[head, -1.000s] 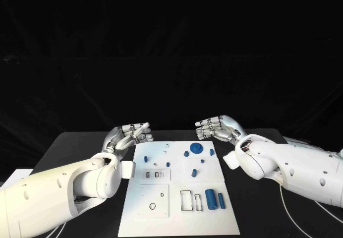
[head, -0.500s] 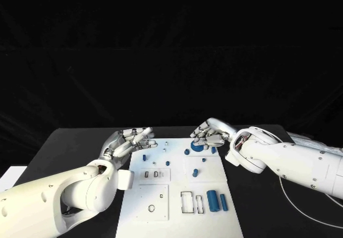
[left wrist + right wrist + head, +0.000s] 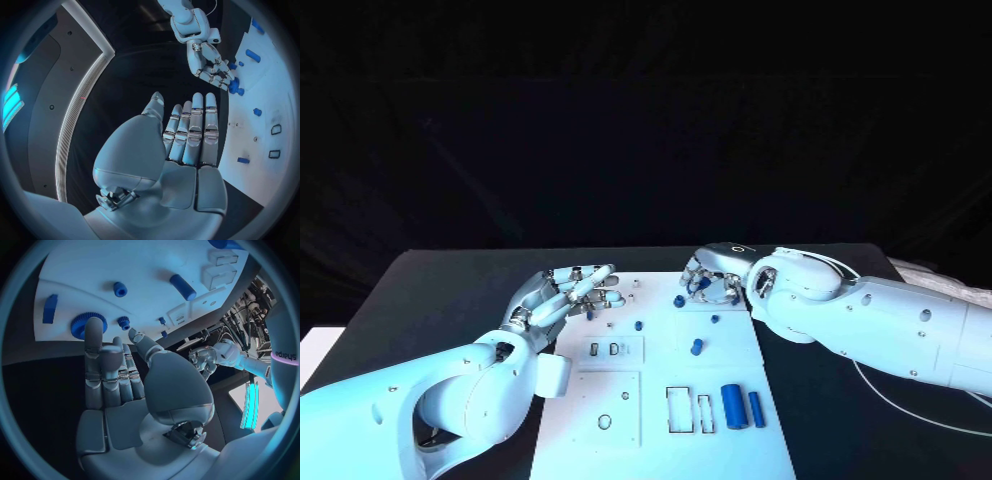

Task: Assemble the parts on the task board

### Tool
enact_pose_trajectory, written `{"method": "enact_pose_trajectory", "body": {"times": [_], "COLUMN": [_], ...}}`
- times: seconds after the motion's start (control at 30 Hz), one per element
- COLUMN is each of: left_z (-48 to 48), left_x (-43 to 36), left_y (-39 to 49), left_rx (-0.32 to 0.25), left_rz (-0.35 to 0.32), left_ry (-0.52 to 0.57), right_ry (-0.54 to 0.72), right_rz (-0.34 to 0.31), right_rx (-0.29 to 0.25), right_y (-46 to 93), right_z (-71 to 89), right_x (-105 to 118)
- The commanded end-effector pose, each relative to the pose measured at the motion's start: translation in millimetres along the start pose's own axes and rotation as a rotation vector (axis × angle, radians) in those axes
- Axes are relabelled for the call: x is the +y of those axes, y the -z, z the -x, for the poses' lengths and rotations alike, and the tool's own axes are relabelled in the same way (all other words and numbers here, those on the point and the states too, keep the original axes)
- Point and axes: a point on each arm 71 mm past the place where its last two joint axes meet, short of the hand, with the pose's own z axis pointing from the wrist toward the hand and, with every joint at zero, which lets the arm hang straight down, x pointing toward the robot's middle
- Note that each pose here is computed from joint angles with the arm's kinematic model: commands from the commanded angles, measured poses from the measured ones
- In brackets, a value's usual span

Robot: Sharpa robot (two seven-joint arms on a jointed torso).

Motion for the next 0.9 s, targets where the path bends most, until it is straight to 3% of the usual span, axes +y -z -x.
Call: {"method": "enact_pose_trajectory", "body": {"times": [0.03,0.9], "left_z": [-4.7,-6.9], "left_x": [-1.1,-3.1], "left_y": [-0.2,0.5], "left_rx": [0.037,0.039], "left_rz": [-0.002,0.004], "left_ry": [0.008,0.008], "right_ry": [0.108,0.134], "right_rz": [-0.038,-0.038], "right_rx": [0.030,0.127], "right_y": [-1.1,-18.5], "right_z": [-0.8,-8.1], "right_x": [0,9]}}
